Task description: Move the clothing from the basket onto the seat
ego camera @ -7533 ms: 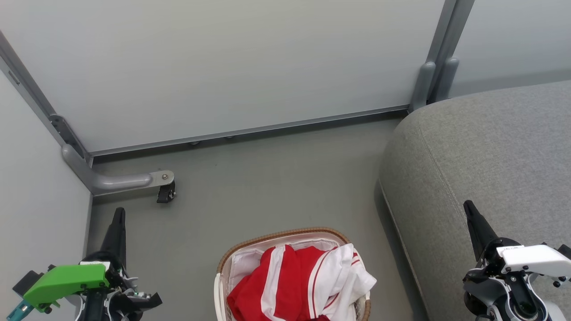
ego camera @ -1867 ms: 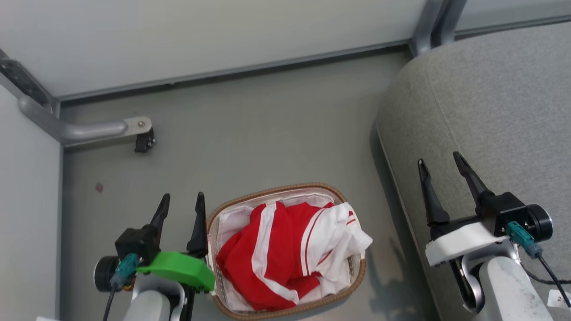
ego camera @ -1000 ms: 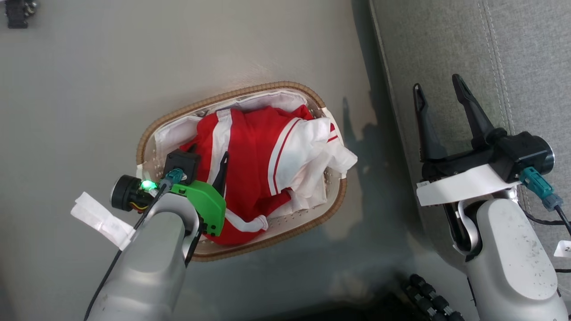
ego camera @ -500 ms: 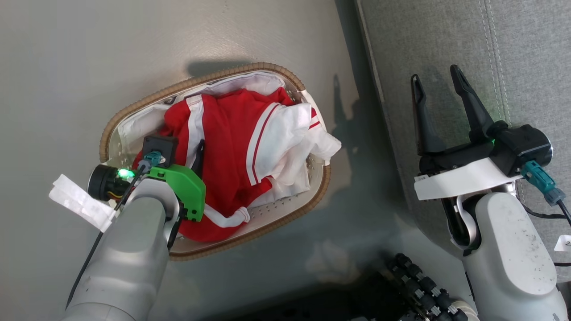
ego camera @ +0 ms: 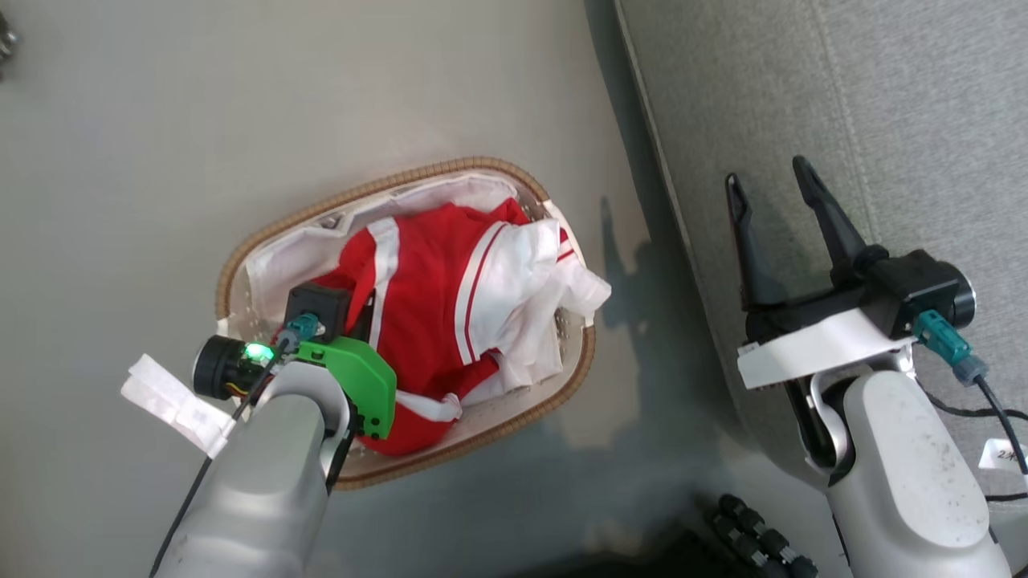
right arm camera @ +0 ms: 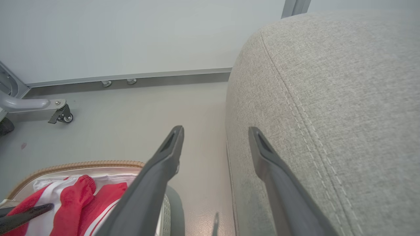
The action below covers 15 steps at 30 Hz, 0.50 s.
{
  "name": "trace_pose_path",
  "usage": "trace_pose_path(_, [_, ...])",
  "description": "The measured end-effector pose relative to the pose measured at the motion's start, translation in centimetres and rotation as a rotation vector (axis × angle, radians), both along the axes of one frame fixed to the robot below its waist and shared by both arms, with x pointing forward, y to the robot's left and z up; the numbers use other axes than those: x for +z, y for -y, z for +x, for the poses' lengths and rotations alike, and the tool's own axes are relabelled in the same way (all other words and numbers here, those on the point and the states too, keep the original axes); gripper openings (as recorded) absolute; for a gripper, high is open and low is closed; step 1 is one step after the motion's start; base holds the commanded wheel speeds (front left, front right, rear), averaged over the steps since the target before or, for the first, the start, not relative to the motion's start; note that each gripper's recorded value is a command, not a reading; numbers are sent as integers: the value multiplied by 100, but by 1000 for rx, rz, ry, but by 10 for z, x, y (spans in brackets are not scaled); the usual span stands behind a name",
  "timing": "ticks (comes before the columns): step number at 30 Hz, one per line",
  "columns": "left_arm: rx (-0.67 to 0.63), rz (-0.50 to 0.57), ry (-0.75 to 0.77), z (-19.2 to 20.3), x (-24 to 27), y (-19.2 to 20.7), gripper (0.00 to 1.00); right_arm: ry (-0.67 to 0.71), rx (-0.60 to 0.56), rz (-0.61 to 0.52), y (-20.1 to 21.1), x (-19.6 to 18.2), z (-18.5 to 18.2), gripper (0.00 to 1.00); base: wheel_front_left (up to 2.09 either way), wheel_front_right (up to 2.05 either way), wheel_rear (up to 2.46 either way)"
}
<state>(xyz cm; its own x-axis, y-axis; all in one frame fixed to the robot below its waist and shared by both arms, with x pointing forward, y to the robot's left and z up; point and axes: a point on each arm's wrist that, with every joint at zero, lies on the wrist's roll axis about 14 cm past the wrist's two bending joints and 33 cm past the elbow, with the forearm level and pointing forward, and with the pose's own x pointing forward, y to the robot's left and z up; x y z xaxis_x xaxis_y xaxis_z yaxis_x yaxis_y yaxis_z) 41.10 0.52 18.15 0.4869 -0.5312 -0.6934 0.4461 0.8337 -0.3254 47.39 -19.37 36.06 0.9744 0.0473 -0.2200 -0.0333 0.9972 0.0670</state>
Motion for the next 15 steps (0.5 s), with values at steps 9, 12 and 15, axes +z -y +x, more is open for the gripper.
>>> trace_pose_path(9, [3, -30, 174, 9, 64, -9, 0, 26, 20, -25, -7, 29, -27, 100, 0, 0, 0])
trace_pose_path(12, [17, -44, 251, 16, 93, -12, 0, 34, 27, -30, -10, 39, -40, 100, 0, 0, 0])
trace_pose_path(15, [26, -61, 342, 24, 127, -16, 0, 54, 35, -30, -14, 52, -52, 100, 0, 0, 0])
